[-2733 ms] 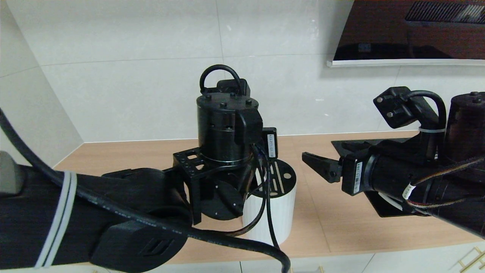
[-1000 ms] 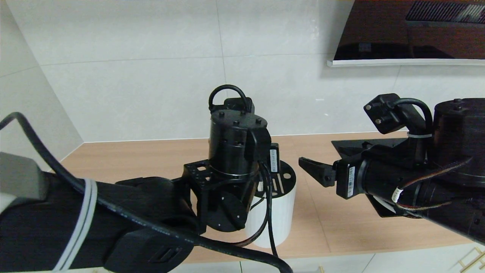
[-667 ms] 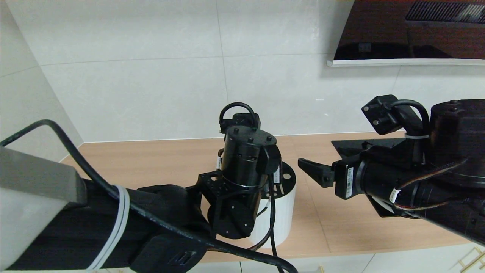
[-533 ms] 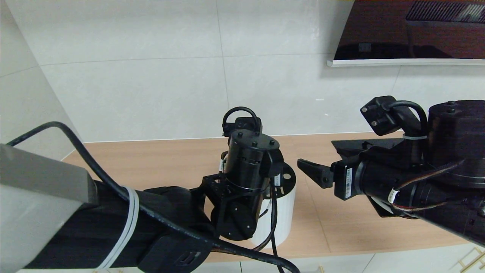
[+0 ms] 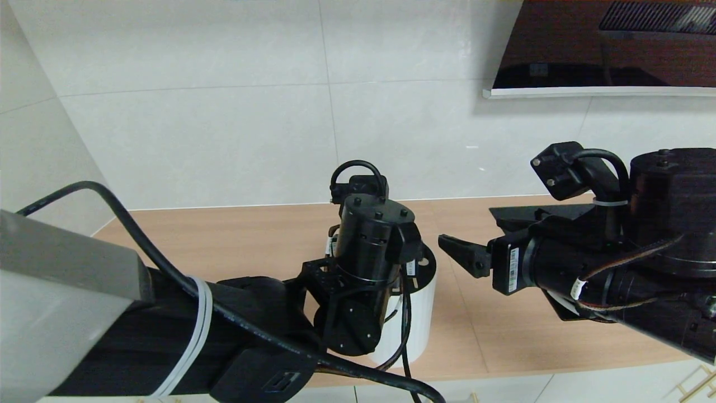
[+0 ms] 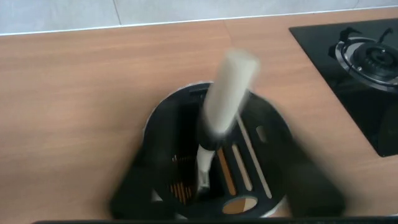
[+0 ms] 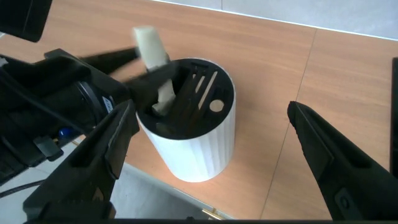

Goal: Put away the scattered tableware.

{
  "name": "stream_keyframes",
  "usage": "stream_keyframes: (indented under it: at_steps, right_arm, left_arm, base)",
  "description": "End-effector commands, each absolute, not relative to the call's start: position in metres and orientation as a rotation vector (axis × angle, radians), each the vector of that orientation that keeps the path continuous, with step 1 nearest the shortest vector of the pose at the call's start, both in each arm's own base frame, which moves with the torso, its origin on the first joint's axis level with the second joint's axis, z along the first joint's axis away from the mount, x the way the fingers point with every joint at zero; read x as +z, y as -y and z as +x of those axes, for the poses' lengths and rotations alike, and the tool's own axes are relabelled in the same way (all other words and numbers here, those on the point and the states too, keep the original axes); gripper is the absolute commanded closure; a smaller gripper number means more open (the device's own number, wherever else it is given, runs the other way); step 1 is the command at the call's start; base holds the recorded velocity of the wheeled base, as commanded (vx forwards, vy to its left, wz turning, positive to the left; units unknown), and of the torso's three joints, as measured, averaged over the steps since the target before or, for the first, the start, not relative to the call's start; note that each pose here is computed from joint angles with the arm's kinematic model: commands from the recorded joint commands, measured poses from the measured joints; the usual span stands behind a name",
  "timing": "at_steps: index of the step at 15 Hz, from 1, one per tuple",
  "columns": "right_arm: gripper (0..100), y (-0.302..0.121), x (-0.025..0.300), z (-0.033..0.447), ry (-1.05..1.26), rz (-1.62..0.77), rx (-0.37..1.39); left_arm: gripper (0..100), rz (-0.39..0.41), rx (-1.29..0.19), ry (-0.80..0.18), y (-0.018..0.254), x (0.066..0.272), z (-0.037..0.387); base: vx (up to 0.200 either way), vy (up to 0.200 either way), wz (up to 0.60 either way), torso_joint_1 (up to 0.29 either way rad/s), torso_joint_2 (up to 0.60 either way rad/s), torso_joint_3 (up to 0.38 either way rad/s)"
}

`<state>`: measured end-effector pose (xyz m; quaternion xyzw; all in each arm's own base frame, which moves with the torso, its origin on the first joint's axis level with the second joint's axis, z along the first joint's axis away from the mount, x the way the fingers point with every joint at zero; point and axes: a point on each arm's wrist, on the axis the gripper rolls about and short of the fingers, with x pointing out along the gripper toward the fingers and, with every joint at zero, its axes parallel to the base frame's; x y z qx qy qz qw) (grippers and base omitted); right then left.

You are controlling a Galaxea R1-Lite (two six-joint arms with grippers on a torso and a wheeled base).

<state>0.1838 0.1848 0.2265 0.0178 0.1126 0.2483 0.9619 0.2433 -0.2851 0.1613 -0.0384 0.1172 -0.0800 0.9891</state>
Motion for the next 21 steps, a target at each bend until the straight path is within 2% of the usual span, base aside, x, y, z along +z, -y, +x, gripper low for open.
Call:
stream_keyframes:
  at_steps: [1, 4, 6, 10, 11, 12, 13, 14, 15, 16, 18, 21]
  right_arm:
    - [0, -0.185, 0.226, 0.184, -0.231, 0.034, 0.503]
    - [0, -0.185, 0.226, 0.184, -0.230, 0.035, 0.503]
    - [0, -0.184, 0.229, 0.183, -0.221, 0.041, 0.502]
    - [0, -0.173, 0.241, 0.180, -0.178, 0.067, 0.482]
    - [0, -0.160, 0.254, 0.177, -0.129, 0.082, 0.460]
    - [0, -0.155, 0.259, 0.175, -0.107, 0.087, 0.451]
    - [0, -0.131, 0.275, 0.166, -0.034, 0.092, 0.401]
    - [0, -0.124, 0.277, 0.162, -0.021, 0.086, 0.386]
    - [0, -0.096, 0.275, 0.148, 0.010, 0.078, 0.323]
    - [0, -0.076, 0.276, 0.138, 0.035, 0.085, 0.265]
    - [0, -0.053, 0.274, 0.121, 0.059, 0.070, 0.189]
    - [0, -0.011, 0.238, 0.042, 0.101, 0.078, 0.142]
  left_arm:
    - [0, -0.084, -0.161, -0.229, 0.284, 0.164, 0.243]
    - [0, -0.084, -0.161, -0.229, 0.284, 0.164, 0.243]
    - [0, -0.142, -0.181, -0.199, 0.281, 0.182, 0.235]
    - [0, -0.277, -0.273, -0.099, 0.245, 0.244, 0.204]
    - [0, -0.322, -0.332, -0.062, 0.226, 0.264, 0.191]
    - [0, -0.336, -0.350, -0.048, 0.217, 0.271, 0.186]
    - [0, -0.355, -0.354, -0.012, 0.178, 0.283, 0.178]
    - [0, -0.352, -0.344, -0.004, 0.166, 0.285, 0.176]
    - [0, -0.345, -0.311, 0.011, 0.128, 0.285, 0.171]
    - [0, -0.339, -0.276, 0.012, 0.105, 0.282, 0.164]
    - [0, -0.325, -0.235, -0.002, 0.087, 0.277, 0.151]
    - [0, -0.350, -0.118, 0.077, 0.035, 0.274, 0.088]
  base:
    - [0.000, 0.000, 0.00, 0.000, 0.00, 0.000]
    - [0.000, 0.000, 0.00, 0.000, 0.00, 0.000]
    - [0.000, 0.000, 0.00, 0.000, 0.00, 0.000]
    - [0.000, 0.000, 0.00, 0.000, 0.00, 0.000]
    - [0.000, 0.000, 0.00, 0.000, 0.00, 0.000]
    - [0.000, 0.000, 0.00, 0.000, 0.00, 0.000]
    - [0.000, 0.000, 0.00, 0.000, 0.00, 0.000]
    - [0.000, 0.000, 0.00, 0.000, 0.00, 0.000]
    - [0.000, 0.000, 0.00, 0.000, 0.00, 0.000]
    - [0.000, 0.000, 0.00, 0.000, 0.00, 0.000]
    - [0.000, 0.000, 0.00, 0.000, 0.00, 0.000]
    - [0.000, 0.000, 0.00, 0.000, 0.00, 0.000]
